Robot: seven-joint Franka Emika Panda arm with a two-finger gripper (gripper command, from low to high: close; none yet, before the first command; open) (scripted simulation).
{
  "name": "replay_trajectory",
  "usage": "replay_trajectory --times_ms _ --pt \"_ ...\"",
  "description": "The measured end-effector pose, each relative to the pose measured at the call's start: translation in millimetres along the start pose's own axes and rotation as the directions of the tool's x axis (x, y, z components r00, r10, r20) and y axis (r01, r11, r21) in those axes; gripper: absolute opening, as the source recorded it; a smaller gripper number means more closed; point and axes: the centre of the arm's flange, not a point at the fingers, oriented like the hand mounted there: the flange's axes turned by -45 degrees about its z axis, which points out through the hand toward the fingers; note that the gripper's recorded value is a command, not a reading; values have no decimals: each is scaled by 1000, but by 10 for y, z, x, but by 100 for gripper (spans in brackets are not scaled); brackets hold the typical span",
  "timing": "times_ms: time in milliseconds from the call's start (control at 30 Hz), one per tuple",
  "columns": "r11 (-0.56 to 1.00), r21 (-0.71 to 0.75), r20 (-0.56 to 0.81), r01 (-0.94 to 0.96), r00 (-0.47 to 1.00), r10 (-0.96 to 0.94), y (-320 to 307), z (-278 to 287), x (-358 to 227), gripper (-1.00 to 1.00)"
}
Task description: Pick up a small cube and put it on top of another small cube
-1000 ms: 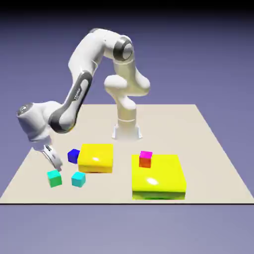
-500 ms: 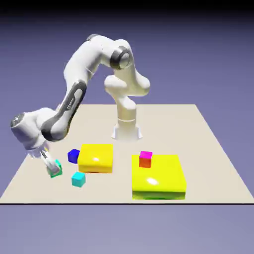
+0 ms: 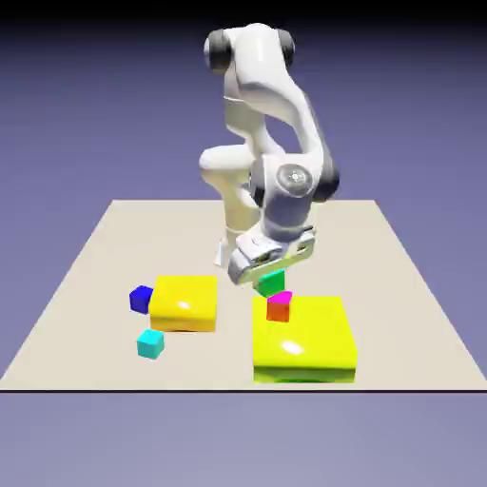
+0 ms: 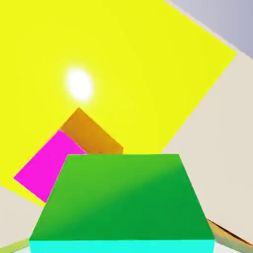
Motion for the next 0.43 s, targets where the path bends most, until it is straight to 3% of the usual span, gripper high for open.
replay_trajectory --times_ms 67,200,233,300,433 --pt "1000 -9 2 8 1000 -8 -1 -7 -29 -100" --pt "1000 -8 2 5 1000 -5 19 635 33 -100" --pt "1000 -6 2 0 1000 0 37 687 21 100" --pt "1000 -3 3 -14 1000 14 93 700 -15 100" --pt "1000 -11 3 6 1000 -6 10 42 -25 100"
